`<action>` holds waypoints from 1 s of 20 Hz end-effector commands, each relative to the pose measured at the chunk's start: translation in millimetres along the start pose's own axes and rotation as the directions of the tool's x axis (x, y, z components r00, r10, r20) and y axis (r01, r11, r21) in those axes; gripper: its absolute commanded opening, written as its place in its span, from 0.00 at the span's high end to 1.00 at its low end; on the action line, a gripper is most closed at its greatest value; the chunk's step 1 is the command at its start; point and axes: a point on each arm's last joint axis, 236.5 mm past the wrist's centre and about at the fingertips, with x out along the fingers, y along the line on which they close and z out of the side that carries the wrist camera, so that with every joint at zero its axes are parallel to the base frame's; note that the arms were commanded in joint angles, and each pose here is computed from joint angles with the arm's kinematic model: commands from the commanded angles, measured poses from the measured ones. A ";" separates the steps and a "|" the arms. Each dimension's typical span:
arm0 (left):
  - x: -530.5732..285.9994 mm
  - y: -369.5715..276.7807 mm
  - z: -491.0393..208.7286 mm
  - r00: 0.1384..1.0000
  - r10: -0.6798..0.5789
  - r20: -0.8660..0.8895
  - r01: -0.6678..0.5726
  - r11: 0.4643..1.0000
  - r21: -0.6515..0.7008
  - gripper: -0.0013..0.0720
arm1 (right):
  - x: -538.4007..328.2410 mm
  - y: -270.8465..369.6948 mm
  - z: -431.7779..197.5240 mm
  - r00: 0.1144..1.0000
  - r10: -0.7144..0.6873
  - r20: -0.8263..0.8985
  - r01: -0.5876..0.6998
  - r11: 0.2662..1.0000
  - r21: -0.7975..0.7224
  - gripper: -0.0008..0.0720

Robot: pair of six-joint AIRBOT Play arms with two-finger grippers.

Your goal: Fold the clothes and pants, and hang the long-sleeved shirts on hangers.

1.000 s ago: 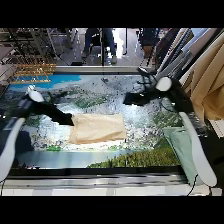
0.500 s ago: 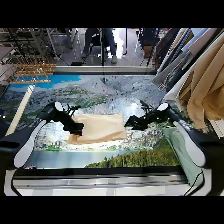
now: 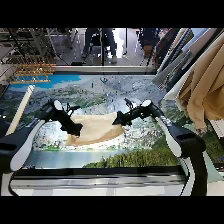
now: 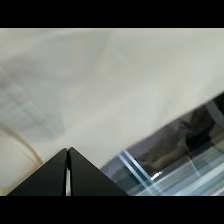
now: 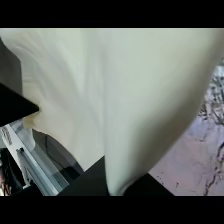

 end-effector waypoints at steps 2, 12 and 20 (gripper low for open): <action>-84.4 -41.5 -37.0 0.999 -0.019 0.050 0.014 0.996 0.092 0.97 | -91.7 34.6 19.6 0.983 -0.082 0.164 0.085 0.996 -0.012 0.97; -221.9 -119.9 -101.4 0.907 0.034 0.420 -0.152 0.956 0.251 0.97 | -473.1 -30.8 -101.2 0.611 -0.453 0.649 0.205 0.883 0.423 0.97; -227.6 -118.9 -100.3 0.892 0.050 0.450 -0.182 0.950 0.255 0.97 | -397.2 -179.7 -278.7 0.794 -0.491 0.359 -0.054 0.531 0.846 0.97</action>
